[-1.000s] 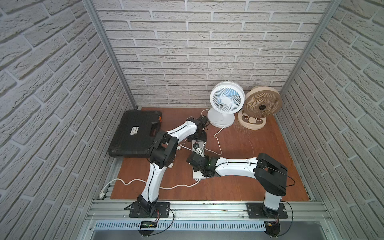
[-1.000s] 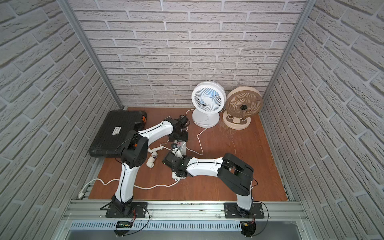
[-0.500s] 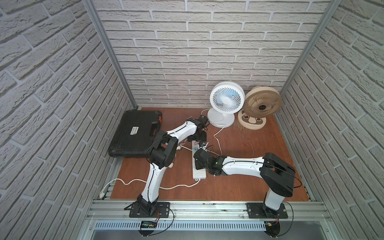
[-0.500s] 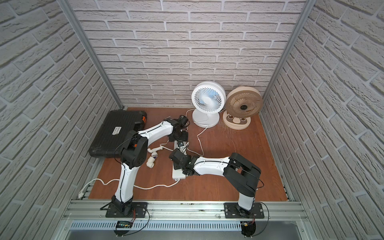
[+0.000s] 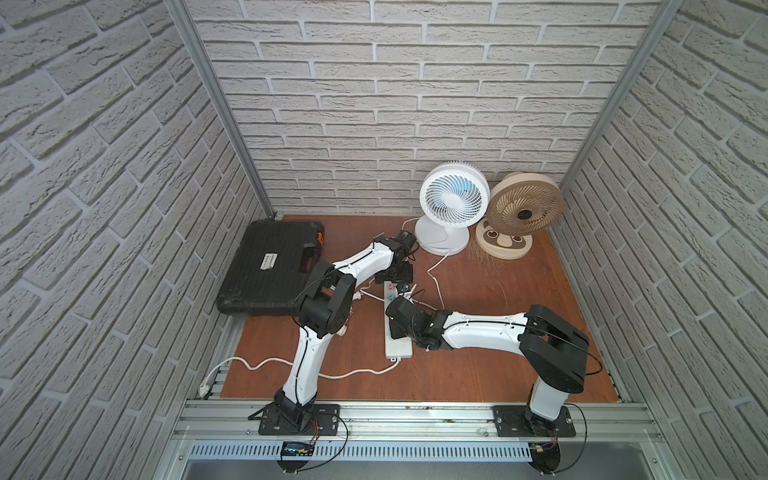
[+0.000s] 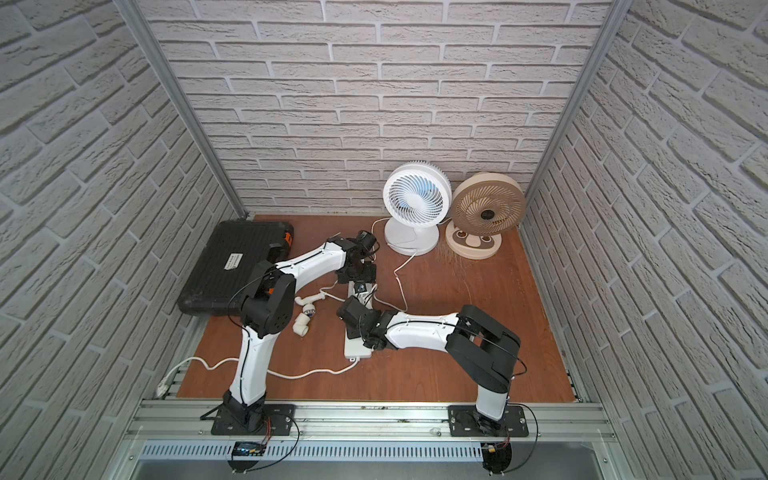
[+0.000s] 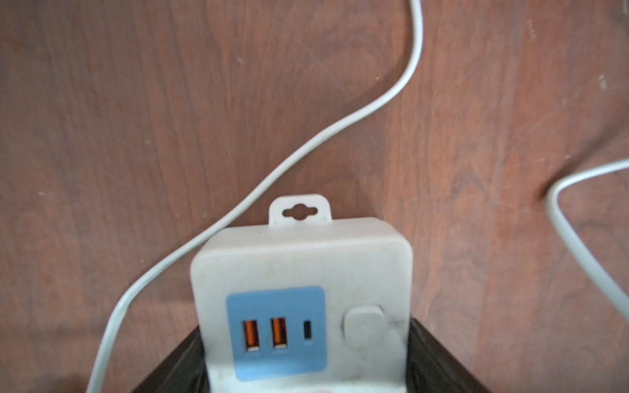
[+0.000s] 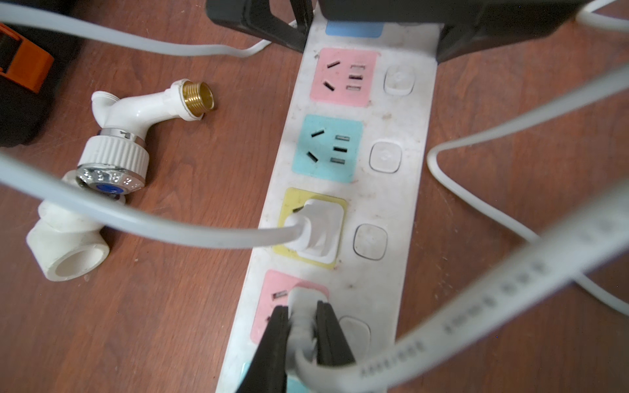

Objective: Unplug the desk fan from the power strip
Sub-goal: Remove the plug from the socket.

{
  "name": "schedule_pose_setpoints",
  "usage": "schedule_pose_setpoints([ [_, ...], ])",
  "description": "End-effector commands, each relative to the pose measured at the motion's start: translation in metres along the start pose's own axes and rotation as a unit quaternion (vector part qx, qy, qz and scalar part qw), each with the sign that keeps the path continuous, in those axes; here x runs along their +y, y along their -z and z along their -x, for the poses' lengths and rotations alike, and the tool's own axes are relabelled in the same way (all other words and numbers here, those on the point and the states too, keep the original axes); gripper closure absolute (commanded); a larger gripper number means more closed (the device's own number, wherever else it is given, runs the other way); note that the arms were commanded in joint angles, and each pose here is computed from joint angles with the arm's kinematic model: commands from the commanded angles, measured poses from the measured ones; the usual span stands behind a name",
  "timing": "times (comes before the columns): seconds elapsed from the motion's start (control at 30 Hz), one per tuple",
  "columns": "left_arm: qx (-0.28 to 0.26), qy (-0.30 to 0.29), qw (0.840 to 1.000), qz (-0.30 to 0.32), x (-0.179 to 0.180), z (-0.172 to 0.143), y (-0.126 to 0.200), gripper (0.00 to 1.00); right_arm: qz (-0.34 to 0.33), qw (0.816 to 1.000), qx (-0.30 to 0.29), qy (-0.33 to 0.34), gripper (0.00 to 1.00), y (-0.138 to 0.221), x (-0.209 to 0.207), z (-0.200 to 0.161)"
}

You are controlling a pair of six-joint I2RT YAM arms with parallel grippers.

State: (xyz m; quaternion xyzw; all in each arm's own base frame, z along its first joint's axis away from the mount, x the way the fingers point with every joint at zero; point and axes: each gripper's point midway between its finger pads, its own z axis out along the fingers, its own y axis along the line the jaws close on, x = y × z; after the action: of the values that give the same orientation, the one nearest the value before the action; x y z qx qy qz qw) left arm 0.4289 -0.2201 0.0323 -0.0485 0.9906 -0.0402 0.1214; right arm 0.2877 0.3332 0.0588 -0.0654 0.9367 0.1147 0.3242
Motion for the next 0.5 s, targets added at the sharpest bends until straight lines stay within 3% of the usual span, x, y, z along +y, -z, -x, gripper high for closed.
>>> schedule_pose_setpoints([
  [0.0, 0.085, 0.005, 0.995, 0.043, 0.028, -0.044, -0.04, 1.0, -0.029, 0.999, -0.017, 0.033, 0.97, 0.001, 0.001, 0.005],
  [0.47, 0.085, 0.005, 0.995, 0.043, 0.028, -0.045, -0.041, 1.0, -0.04, 0.997, -0.027, 0.066, 0.97, 0.002, 0.013, 0.008],
])
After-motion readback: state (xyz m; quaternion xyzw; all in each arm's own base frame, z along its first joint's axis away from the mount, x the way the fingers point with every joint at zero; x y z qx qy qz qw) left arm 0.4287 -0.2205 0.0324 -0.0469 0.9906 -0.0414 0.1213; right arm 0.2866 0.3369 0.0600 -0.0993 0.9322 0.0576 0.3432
